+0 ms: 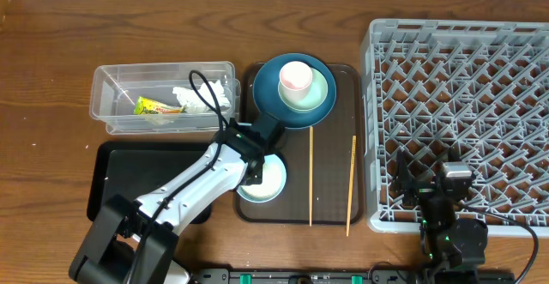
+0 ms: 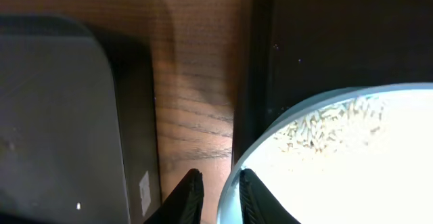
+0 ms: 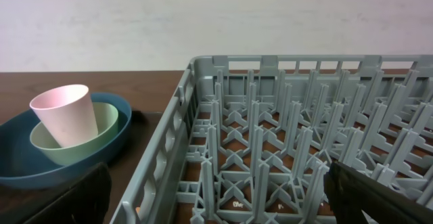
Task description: Sort waste into correct bins and load items into the dishwasher rack
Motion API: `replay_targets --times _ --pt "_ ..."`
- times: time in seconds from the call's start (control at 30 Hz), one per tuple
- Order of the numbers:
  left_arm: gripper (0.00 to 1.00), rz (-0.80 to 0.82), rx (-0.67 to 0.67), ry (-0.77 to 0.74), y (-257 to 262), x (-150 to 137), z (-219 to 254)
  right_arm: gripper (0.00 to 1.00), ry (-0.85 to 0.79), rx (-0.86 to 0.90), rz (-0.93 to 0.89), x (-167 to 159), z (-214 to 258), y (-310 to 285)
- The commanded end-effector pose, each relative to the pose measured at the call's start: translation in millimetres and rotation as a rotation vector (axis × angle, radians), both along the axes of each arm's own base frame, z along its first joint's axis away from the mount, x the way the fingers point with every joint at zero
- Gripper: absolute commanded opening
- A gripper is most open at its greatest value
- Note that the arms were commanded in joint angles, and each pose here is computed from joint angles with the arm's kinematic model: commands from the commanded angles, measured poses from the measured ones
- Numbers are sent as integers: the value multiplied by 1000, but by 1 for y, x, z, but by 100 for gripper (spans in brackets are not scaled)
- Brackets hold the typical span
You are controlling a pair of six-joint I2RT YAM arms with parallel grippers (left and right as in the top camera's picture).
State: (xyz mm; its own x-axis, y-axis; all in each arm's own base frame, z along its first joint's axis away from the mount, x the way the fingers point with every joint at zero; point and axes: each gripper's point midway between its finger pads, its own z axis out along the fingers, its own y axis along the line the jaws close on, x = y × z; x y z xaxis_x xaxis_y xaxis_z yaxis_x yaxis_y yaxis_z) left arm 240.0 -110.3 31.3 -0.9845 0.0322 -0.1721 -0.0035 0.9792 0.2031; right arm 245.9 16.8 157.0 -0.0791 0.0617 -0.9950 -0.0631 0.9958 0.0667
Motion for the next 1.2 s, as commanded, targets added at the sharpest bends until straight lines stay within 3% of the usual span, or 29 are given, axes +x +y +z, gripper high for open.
replay_targets --times 0.0,0.1,0.27,0.53,0.63,0.9,1.17 --pt "25 -26 -17 -31 -5 10 13 99 0 -5 9 0 -1 2" --pt "31 -27 -34 -56 -6 11 25 99 0 -5 9 0 -1 2" --pt "34 -28 -89 -121 -7 10 54 99 0 -5 9 0 -1 2" --pt "34 -4 -507 -53 -61 -25 94 99 0 -5 9 0 -1 2" --pt "34 12 -576 -18 -74 -33 98 99 0 -5 9 0 -1 2" --pt "38 -24 -605 -33 -109 -37 95 99 0 -5 9 0 -1 2" --pt "39 -54 -458 -156 -110 -17 78 99 0 -5 9 0 -1 2"
